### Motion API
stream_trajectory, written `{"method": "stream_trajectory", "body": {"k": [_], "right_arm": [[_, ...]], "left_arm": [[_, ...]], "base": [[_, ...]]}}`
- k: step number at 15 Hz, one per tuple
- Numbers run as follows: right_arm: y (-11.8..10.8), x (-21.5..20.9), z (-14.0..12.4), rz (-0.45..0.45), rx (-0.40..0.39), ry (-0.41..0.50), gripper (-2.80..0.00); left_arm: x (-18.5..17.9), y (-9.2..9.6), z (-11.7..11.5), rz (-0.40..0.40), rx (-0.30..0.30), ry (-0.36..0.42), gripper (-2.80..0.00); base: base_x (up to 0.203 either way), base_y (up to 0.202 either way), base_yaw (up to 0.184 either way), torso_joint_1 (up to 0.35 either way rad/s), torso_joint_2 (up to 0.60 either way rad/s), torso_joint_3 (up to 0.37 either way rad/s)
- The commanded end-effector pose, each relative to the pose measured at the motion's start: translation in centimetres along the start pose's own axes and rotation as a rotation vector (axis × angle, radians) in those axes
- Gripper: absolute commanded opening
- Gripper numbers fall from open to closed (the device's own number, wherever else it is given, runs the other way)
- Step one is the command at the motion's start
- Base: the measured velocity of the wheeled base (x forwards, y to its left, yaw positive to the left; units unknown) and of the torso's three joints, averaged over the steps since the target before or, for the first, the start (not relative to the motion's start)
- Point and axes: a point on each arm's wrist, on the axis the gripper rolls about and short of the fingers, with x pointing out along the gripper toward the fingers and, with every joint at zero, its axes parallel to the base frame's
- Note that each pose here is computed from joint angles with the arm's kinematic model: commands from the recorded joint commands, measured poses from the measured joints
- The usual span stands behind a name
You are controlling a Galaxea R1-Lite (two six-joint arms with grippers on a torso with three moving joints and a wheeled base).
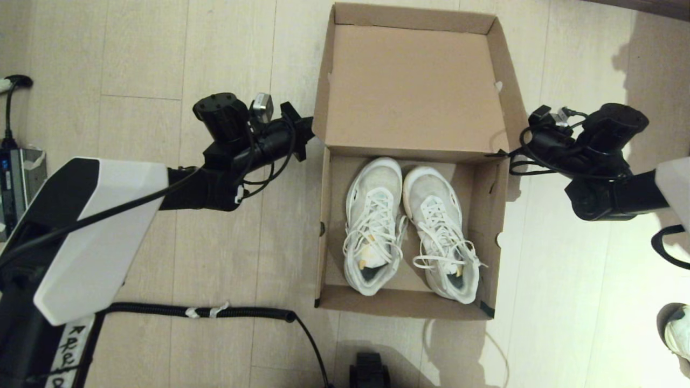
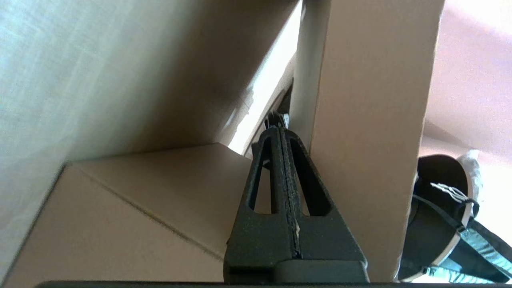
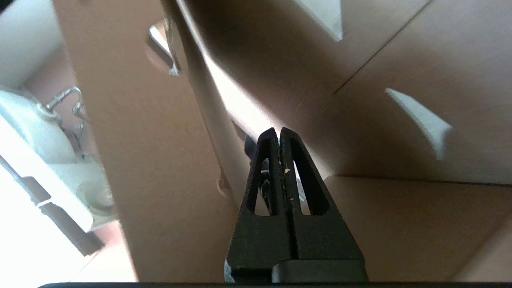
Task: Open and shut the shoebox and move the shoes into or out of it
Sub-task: Close the shoe box
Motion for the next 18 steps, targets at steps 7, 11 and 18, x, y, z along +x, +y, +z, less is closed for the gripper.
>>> {"method": "stream_trajectory", "body": {"k": [7, 11, 18], "right_arm": [[1.6, 0.1, -0.1, 0.033, 0.048, 0.006, -2.8], [3.6, -0.1, -0.5, 0.058, 0.044, 0.007, -2.8], [7.0, -0.4, -1.0, 0.106, 0.069, 0.016, -2.8]], "left_arm": [[1.0, -1.3, -1.0, -0.036, -0.002, 0.026, -2.8], [0.8, -3.5, -0.4, -0.066, -0.016, 0.016, -2.8], [0.4, -6.9, 0.3, -0.127, -0.005, 0.004, -2.8]], "base": [[0.0, 0.0, 0.0, 0.0, 0.0, 0.0], [0.0, 0.0, 0.0, 0.0, 0.0, 0.0], [0.0, 0.0, 0.0, 0.0, 0.0, 0.0]]}}
